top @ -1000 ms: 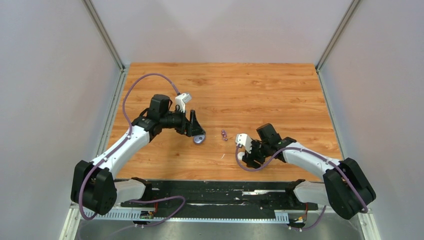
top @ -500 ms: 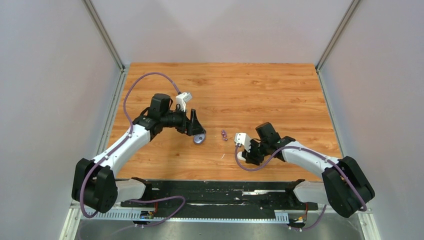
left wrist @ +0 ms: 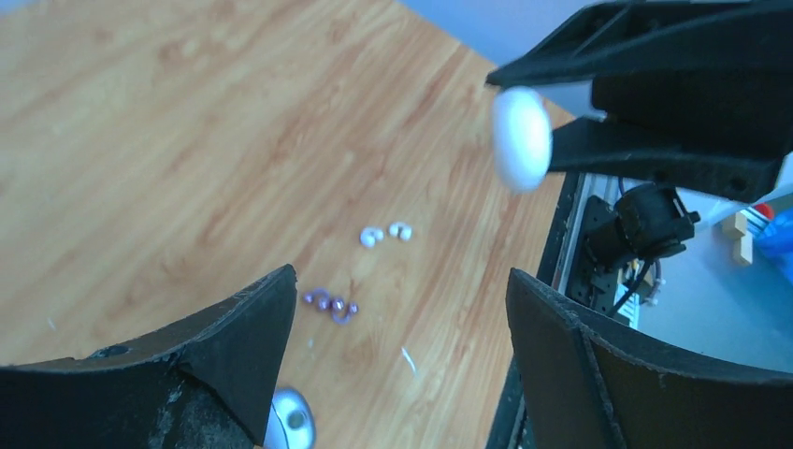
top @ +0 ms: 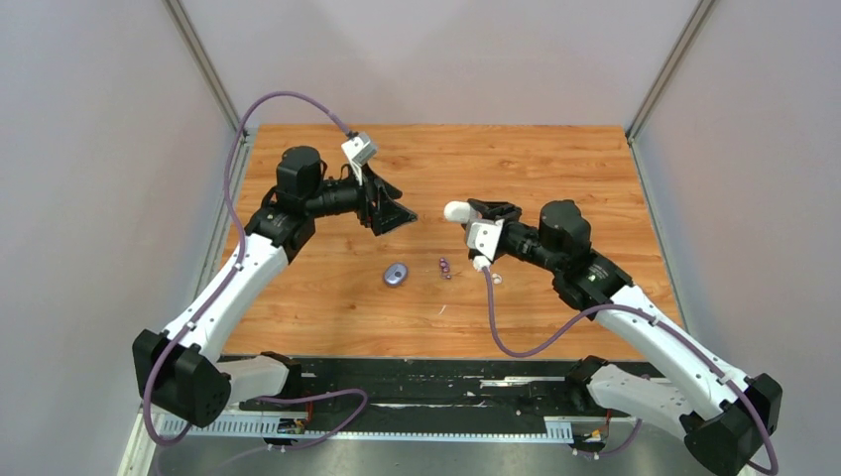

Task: Insert the wireless bluetooth earbuds into the charging case
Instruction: Pick up the charging case at the center of the board.

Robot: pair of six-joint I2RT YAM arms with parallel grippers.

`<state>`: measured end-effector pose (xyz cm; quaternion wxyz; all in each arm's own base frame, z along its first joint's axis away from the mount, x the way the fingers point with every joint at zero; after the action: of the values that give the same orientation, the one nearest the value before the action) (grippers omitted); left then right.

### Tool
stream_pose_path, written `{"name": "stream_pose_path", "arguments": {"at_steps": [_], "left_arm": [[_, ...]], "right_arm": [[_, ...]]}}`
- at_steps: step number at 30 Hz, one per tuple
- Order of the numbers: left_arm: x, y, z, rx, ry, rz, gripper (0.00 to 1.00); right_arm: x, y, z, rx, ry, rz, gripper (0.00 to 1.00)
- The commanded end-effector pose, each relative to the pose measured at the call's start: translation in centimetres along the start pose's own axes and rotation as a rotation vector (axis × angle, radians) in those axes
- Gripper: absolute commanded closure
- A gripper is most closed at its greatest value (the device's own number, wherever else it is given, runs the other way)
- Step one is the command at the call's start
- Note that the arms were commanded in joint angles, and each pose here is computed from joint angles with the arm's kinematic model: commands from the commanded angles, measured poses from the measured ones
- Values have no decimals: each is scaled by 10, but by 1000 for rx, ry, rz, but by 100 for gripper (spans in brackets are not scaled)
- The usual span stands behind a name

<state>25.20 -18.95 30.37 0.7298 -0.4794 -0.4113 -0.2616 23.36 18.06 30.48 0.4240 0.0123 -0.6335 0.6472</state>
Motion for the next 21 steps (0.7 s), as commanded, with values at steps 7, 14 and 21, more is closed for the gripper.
{"name": "stream_pose_path", "arguments": {"at_steps": [7,14,21], "left_arm": [[45,-50,10,-128,-103,-292,18],[38,-55,8,-142,-95,-281,17],[45,-63,7,-194,-106,-276,12]], "right_arm": [[47,-39,-11,-220,-47,267,100],[59,-49,-9,-230,-92,190,100],[64,-41,-8,-182,-144,107,100]]}}
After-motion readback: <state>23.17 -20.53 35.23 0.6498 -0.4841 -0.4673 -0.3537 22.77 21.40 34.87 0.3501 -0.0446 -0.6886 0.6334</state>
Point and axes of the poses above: each gripper's point midway between its finger pads, its own z axis back along the fingers, its own y axis along the line the jaws close on, x = y × z, the point moved 7 cm from there along z, back along the fingers, and after that the axes turned 8 degrees about z, right-handed, at the moved point
